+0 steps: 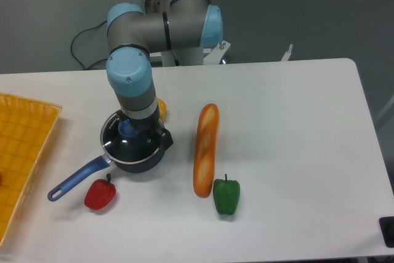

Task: Open the lid
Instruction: 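Move the gripper over the saucepan lid and lower toward the blue knob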

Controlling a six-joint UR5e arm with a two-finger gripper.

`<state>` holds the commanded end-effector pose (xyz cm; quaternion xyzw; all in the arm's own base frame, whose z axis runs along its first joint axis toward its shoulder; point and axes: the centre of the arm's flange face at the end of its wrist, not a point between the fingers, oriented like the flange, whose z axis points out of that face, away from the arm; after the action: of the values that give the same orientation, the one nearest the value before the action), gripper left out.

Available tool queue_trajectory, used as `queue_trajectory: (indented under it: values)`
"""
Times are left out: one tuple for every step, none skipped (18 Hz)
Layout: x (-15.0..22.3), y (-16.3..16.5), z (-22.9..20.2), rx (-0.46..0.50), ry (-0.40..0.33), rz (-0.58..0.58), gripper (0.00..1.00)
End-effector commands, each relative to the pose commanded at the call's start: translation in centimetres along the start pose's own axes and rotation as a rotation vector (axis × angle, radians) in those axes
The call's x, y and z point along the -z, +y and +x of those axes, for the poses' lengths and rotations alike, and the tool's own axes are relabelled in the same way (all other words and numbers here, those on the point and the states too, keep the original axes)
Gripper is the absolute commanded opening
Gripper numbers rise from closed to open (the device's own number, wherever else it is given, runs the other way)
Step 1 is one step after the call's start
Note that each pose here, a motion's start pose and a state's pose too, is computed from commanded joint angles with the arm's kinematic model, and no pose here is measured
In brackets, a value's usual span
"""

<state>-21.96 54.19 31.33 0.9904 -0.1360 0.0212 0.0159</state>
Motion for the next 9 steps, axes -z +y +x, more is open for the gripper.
queue_trajectory:
  values:
    - [0.3, -0.1, 0.2, 0.006, -0.004, 0.005, 1.00]
    - [0.4, -0.2, 0.4, 0.009, 0.001, 0.013, 1.00]
    - [0.4, -0.3, 0.6, 0.011, 0.009, 0.020, 1.00]
    - [0.3, -0.5, 0.9, 0.011, 0.012, 0.019, 1.00]
    - [0.4, -0.8, 1.3, 0.012, 0.010, 0.021, 1.00]
    - [0.3, -0.9, 1.5, 0.017, 0.011, 0.019, 1.00]
    - [0.1, -0.8, 1.7, 0.019, 0.014, 0.016, 1.00]
    - [-0.2, -1.0, 2.1, 0.019, 0.018, 0.013, 1.00]
    - [-0.7, -1.3, 3.0, 0.016, 0.022, 0.008, 1.00]
